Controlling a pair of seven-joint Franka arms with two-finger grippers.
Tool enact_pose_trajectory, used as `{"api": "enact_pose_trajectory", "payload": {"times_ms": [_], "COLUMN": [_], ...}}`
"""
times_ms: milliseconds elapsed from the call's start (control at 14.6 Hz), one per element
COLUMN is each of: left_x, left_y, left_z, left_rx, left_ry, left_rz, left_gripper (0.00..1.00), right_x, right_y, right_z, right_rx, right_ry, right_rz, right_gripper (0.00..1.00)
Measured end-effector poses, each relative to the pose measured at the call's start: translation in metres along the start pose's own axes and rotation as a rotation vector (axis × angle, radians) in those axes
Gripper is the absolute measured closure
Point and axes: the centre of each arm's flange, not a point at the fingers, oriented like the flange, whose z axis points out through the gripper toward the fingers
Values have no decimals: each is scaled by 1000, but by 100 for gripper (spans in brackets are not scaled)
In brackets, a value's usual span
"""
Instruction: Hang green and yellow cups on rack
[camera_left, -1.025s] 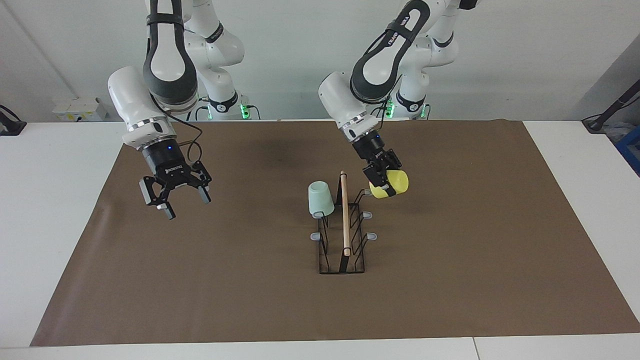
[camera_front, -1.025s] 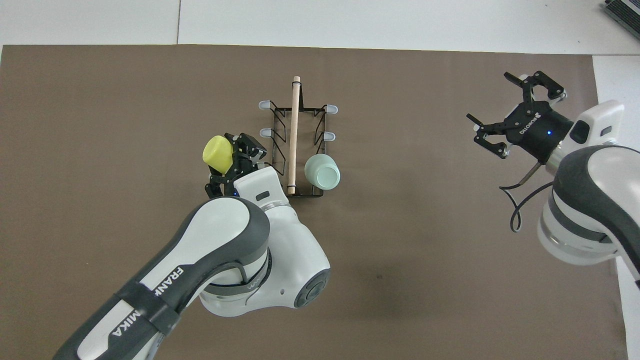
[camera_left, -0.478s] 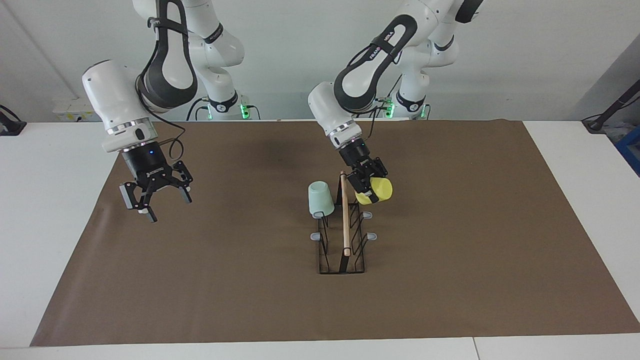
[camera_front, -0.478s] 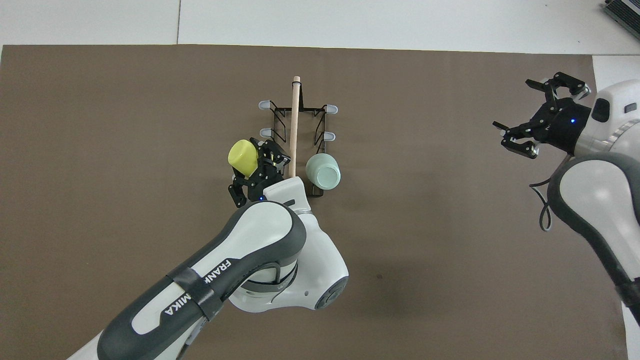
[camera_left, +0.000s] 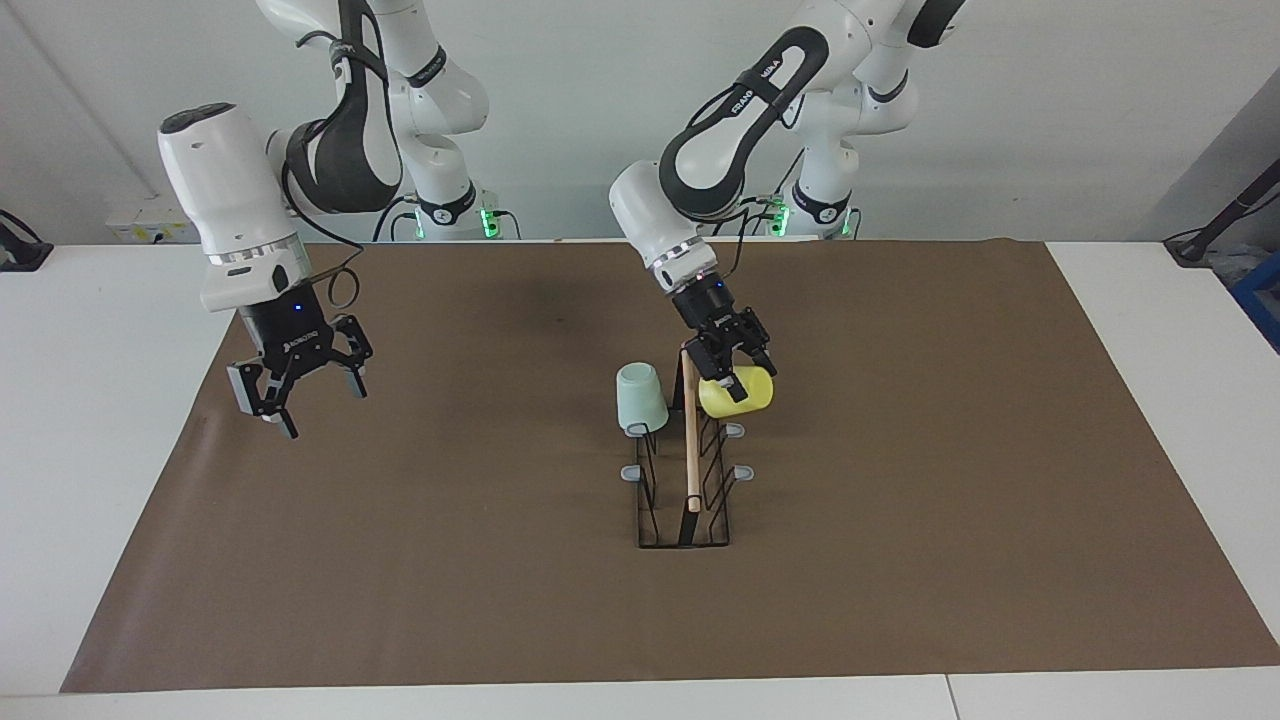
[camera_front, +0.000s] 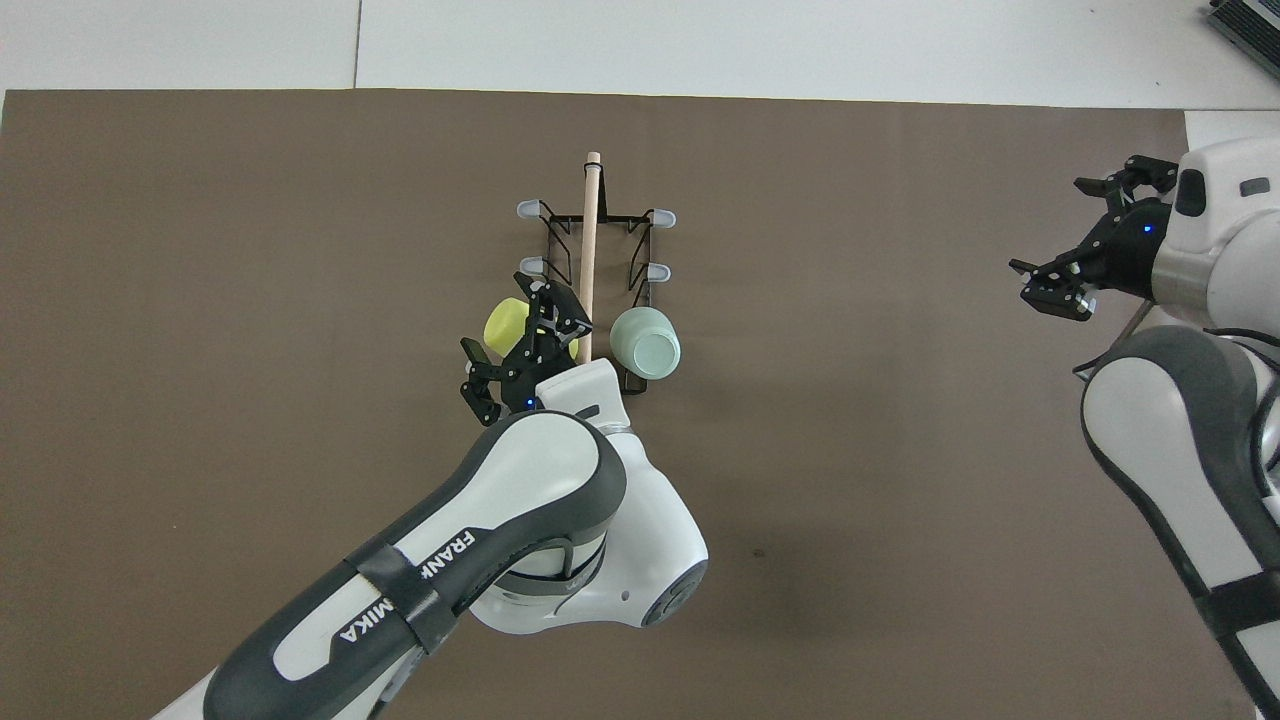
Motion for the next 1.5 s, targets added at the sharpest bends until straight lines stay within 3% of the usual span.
{"api": "enact_pose_trajectory", "payload": {"times_ms": [273, 547, 820, 1025, 1161, 1298, 1503], "left_x": [0, 10, 50, 79, 100, 126, 160], "left_y": [4, 14, 30, 33, 28, 19, 5], "left_z": [-9, -15, 6, 31, 51, 69, 90], "left_rx": [-10, 3, 140, 202, 240, 276, 318], "left_ry": [1, -11, -107, -173, -225, -286, -373], "left_rz": [-3, 42, 234, 309, 358, 427, 544], "left_gripper": [0, 0, 0, 0, 0, 0, 0], "right_x": [14, 16, 16, 21, 21, 20, 21], "right_y": [-4, -4, -7, -22, -30, -31, -28], "right_z": [-10, -26, -49, -71, -88, -106, -129], "right_rx": [-14, 7, 35, 41, 108, 165, 188], "right_ry": [-180, -285, -398, -459, -486, -514, -545], "right_rz": [138, 347, 588, 751, 847, 902, 917], "right_gripper": [0, 0, 0, 0, 0, 0, 0]}}
